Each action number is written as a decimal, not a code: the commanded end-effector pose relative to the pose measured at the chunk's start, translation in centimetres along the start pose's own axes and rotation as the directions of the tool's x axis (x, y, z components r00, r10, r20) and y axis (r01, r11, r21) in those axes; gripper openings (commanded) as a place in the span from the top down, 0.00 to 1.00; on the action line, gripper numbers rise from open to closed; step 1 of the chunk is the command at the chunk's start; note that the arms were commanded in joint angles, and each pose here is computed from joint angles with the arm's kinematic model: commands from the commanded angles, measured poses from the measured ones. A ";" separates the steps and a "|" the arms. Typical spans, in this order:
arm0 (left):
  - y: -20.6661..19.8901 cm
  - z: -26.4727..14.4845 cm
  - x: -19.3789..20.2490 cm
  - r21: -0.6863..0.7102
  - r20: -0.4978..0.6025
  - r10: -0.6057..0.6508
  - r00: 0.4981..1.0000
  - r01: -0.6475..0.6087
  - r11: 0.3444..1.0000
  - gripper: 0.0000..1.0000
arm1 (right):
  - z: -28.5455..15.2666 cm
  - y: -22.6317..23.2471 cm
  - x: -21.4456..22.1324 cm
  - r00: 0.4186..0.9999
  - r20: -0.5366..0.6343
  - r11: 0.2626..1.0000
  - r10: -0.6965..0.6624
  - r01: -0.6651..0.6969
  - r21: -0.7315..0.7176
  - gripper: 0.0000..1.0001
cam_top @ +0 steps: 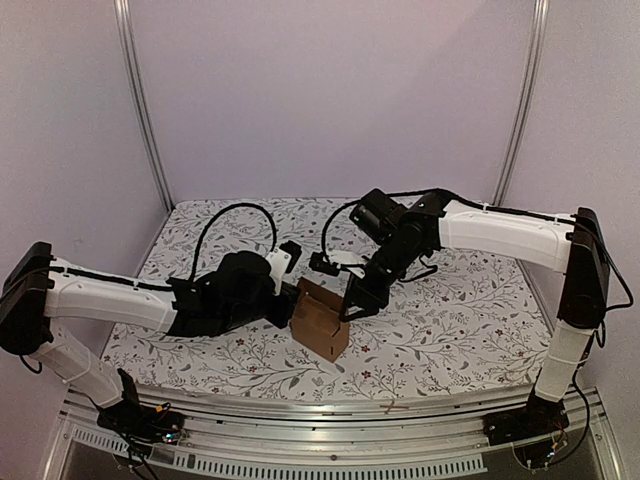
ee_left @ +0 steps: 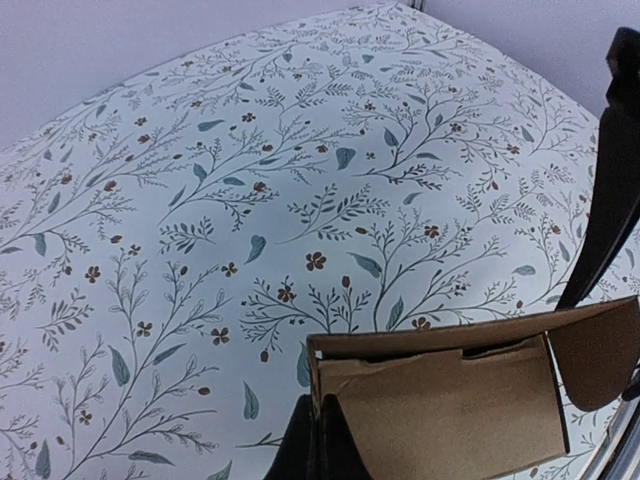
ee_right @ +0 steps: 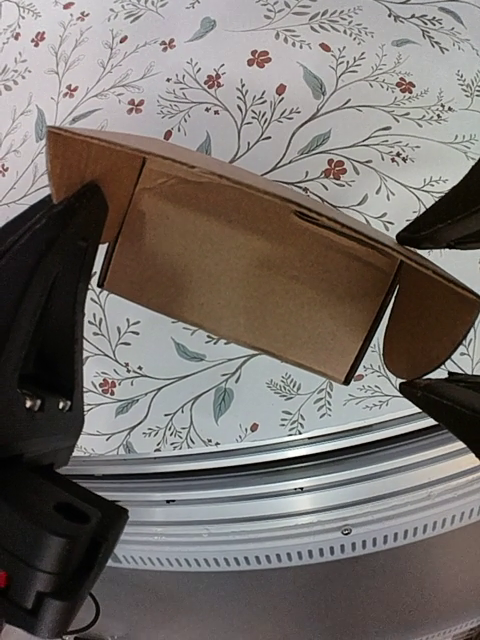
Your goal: Fold the paper box
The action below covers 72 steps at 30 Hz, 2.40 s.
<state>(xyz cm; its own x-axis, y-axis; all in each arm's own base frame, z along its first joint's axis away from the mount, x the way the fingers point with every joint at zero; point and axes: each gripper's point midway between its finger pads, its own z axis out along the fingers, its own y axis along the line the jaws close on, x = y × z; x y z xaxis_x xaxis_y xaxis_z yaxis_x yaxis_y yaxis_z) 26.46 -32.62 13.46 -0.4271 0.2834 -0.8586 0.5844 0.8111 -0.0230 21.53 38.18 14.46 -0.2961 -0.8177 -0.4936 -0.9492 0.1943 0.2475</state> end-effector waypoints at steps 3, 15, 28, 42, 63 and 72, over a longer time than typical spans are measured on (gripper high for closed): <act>-0.5 -0.2 2.8 0.018 -0.063 0.054 0.997 -0.053 0.998 1.00 | 0.1 0.5 0.0 1.000 0.005 1.000 -0.005 0.005 0.003 0.60; -0.8 -0.3 2.5 0.024 -0.052 0.063 0.997 -0.062 0.998 1.00 | 0.8 0.4 0.1 1.000 -0.007 0.999 0.006 -0.006 0.051 0.65; -1.4 -0.2 2.1 0.043 -0.087 0.087 0.992 -0.084 0.996 1.00 | 1.1 0.4 -0.4 0.999 -0.008 0.998 0.037 -0.036 0.044 0.65; -1.1 -0.2 3.1 0.048 -0.075 0.081 0.994 -0.078 0.996 1.00 | 1.7 0.5 0.8 0.998 -0.062 0.993 -0.031 0.038 0.110 0.67; -0.3 -1.0 5.9 0.077 0.038 0.050 0.998 -0.053 0.996 1.00 | 2.8 1.9 1.3 0.936 -0.209 0.871 -0.284 0.343 0.352 0.69; 0.5 -1.0 6.5 0.043 0.053 0.057 0.997 -0.060 0.997 1.00 | 2.3 2.3 1.4 0.932 -0.205 0.867 -0.298 0.354 0.350 0.66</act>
<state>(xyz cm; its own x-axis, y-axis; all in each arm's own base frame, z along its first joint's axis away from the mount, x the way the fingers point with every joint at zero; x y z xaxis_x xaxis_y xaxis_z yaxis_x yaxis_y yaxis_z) 24.68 -31.04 12.40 -0.3063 0.1780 -0.9352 0.6223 0.7808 -0.0552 18.91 38.97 11.44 0.0071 -0.9383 -0.3457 -0.9697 0.0780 -0.2316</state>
